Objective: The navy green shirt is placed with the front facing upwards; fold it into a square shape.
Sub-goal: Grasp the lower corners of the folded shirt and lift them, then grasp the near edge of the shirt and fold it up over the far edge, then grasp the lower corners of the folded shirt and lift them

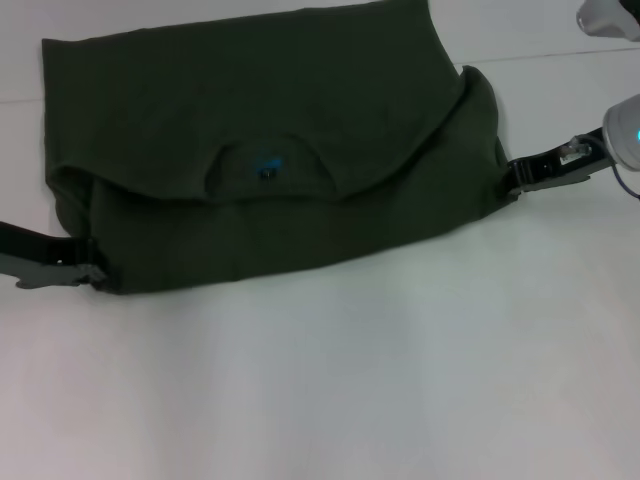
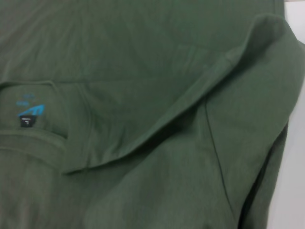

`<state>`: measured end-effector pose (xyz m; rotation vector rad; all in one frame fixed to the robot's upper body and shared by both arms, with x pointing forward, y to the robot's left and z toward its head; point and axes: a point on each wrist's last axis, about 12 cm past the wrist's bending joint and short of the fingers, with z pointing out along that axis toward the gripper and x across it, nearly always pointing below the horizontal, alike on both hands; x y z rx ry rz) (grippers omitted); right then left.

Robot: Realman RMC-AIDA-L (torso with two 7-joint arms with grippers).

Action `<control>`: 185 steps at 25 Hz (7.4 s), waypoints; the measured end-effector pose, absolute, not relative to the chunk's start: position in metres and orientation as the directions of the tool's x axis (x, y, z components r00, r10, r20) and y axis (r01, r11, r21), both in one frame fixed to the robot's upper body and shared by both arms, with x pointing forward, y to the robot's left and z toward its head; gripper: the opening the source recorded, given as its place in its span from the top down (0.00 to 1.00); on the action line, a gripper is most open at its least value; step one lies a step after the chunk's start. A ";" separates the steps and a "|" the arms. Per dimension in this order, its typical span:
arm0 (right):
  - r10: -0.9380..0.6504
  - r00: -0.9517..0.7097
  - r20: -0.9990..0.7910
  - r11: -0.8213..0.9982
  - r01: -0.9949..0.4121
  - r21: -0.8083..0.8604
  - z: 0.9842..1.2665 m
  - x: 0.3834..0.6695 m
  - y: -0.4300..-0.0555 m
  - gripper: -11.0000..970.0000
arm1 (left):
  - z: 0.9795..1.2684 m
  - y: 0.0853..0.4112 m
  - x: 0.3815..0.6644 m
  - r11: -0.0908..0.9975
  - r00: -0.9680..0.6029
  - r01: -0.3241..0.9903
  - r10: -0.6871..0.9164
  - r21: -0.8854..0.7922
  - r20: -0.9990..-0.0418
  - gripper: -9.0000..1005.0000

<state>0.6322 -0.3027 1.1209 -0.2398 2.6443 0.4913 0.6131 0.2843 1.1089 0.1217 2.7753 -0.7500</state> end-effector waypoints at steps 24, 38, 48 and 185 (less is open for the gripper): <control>-0.319 -0.917 -0.241 0.817 -0.395 0.420 1.133 0.580 -0.292 0.97 | 1.135 0.304 0.564 0.754 -0.959 0.268 0.267 -0.600 -0.093 0.98; -0.311 -0.842 -0.441 0.744 -0.505 0.438 1.206 0.580 -0.297 0.97 | 1.187 0.328 0.582 0.710 -0.944 0.327 0.219 -0.624 -0.246 0.98; -0.209 -0.820 -0.533 0.745 -0.486 0.457 1.229 0.580 -0.321 0.97 | 1.213 0.340 0.592 0.718 -0.927 0.337 0.139 -0.609 -0.348 0.98; -0.138 -0.727 -0.673 0.975 -0.220 0.037 1.174 0.686 -0.289 0.67 | 1.163 0.271 0.685 0.948 -0.780 0.093 -0.119 -0.303 -0.614 0.62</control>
